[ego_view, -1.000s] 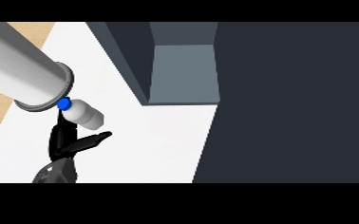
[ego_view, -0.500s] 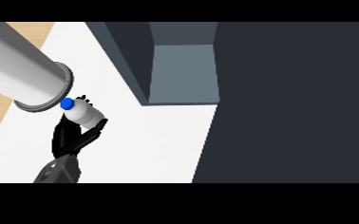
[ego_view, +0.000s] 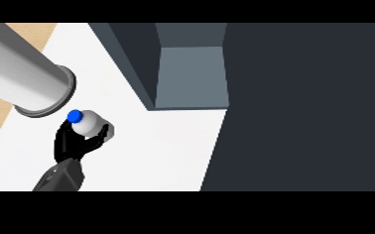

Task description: Pick up the bottled water, place it into the cabinet and close the cabinet

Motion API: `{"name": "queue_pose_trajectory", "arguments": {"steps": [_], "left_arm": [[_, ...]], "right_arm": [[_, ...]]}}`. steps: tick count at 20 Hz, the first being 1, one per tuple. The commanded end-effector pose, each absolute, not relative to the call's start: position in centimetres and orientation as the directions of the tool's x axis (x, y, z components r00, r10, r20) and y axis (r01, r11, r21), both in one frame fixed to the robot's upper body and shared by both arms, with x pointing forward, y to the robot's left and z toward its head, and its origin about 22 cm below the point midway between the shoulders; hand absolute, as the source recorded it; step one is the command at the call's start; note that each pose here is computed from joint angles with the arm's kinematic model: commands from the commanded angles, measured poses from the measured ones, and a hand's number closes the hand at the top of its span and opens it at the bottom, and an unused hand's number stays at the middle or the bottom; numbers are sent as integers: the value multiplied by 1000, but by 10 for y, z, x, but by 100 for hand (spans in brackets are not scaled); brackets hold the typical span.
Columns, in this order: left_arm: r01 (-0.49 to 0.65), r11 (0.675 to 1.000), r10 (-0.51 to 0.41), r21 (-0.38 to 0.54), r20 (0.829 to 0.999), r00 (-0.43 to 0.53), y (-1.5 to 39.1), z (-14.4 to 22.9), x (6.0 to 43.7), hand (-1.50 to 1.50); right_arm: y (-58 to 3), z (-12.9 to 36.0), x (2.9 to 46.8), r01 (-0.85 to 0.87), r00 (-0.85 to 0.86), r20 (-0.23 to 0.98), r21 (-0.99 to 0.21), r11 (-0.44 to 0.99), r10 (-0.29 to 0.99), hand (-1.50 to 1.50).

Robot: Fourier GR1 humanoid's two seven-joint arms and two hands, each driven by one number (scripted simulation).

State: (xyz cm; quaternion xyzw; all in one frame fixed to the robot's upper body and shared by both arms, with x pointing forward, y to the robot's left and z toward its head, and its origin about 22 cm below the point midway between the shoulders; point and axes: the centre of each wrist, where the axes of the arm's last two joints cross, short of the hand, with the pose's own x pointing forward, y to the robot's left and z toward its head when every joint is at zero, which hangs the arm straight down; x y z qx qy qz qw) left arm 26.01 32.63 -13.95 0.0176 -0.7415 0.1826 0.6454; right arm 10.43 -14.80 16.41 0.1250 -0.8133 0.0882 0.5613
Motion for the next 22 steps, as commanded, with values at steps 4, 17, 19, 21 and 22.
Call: {"name": "queue_pose_trajectory", "arguments": {"steps": [4,17,19,21,22], "left_arm": [[-262,911,264,-319,938,-224,298,-143,269,150],[12,967,253,-255,951,-177,241,-131,254,150],[55,954,299,-294,939,-168,237,-118,252,150],[60,940,342,-337,927,-157,223,-112,247,150],[99,933,357,-346,923,-145,220,-101,255,150]], "right_arm": [[-157,169,89,-274,-403,911,-25,962,-91,-150],[-162,183,80,-250,-407,909,-23,968,-84,-150],[-155,182,95,-258,-406,910,-27,966,-83,-150],[-153,176,89,-259,-408,908,-20,966,-91,-150],[-155,179,95,-255,-405,911,-33,967,-76,-150]]}}
